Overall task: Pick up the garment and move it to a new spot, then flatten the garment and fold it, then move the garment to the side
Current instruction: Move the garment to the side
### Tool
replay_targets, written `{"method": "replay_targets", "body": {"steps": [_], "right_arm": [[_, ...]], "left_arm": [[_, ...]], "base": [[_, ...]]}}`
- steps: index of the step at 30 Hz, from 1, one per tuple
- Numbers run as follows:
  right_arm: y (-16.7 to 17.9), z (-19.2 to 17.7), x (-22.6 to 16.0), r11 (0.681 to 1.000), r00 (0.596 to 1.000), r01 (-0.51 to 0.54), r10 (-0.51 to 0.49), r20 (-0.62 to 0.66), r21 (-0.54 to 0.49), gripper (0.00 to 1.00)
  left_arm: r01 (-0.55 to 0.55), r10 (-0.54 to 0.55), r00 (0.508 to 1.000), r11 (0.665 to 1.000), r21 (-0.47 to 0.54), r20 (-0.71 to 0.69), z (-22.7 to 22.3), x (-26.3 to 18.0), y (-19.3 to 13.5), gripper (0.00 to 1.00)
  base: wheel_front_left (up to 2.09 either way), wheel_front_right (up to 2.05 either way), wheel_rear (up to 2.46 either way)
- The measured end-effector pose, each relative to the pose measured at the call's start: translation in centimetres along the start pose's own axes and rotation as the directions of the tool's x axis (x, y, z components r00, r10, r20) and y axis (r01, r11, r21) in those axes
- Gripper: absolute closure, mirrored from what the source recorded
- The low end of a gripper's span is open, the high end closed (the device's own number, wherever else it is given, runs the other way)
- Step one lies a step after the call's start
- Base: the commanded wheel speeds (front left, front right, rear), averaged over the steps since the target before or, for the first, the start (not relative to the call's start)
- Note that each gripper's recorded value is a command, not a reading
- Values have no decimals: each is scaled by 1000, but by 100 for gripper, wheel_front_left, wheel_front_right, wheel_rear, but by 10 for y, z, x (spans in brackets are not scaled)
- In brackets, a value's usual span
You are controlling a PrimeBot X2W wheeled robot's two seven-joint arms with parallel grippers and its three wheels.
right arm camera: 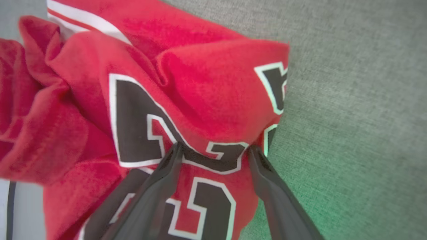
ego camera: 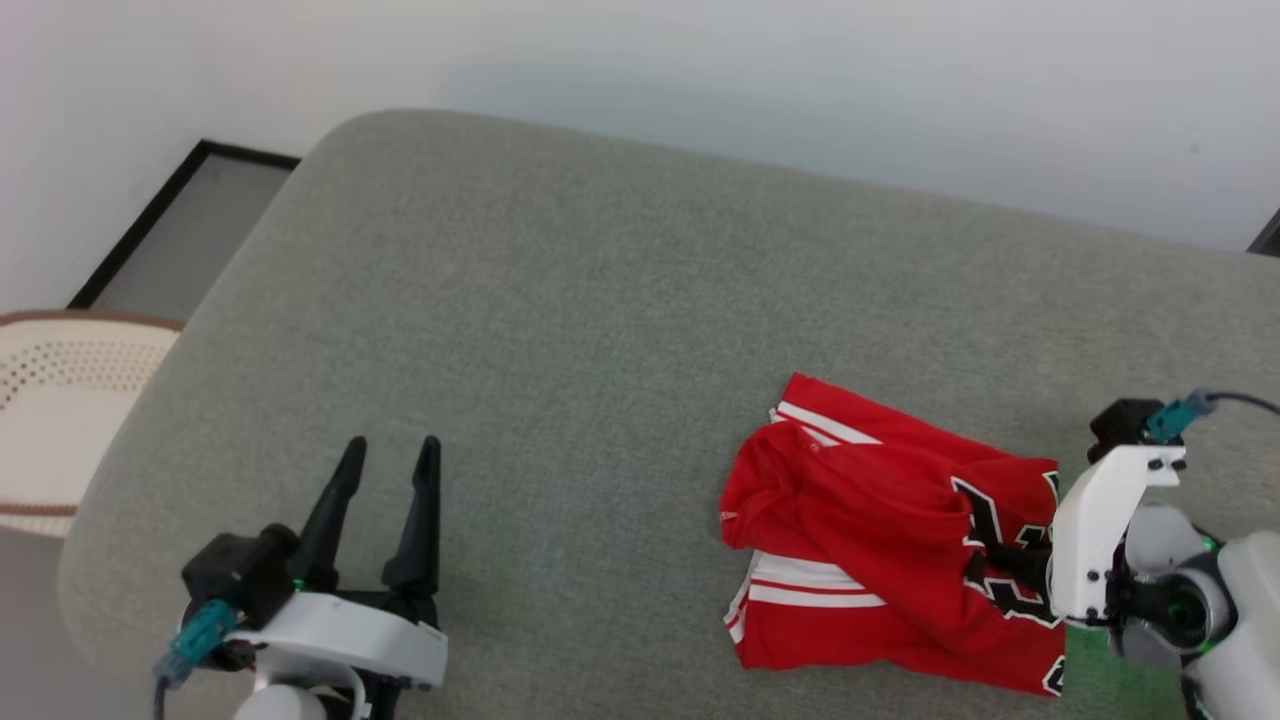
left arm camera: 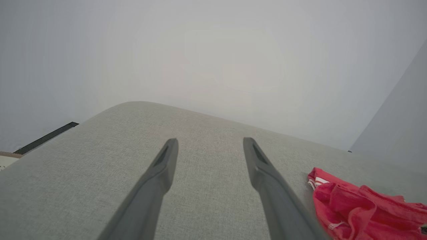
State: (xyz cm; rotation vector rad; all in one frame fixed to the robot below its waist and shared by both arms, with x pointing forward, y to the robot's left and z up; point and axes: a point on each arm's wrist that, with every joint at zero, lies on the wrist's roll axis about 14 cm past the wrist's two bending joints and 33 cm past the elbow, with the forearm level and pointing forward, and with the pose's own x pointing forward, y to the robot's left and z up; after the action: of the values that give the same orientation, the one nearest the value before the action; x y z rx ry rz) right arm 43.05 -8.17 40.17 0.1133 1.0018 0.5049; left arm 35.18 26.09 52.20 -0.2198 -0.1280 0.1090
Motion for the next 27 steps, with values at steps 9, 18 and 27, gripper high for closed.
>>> {"method": "replay_targets", "body": {"steps": [9, 18, 27], "right_arm": [[-4, 4, 17, 999, 992, 46, -47, -119, -17, 0], [0, 11, 22, 994, 986, 70, -81, -145, -81, 100], [4, 22, 17, 997, 994, 60, -64, -90, -46, 100]], "left_arm": [[-14, 13, 999, 1000, -10, -33, -12, 4, 1, 0], [-14, 13, 999, 1000, -17, -47, -17, 7, -1, 0], [-16, 15, 999, 1000, -20, -40, -14, 8, 1, 0]], "base": [[0, 0, 0], [0, 0, 0], [0, 0, 0]]}}
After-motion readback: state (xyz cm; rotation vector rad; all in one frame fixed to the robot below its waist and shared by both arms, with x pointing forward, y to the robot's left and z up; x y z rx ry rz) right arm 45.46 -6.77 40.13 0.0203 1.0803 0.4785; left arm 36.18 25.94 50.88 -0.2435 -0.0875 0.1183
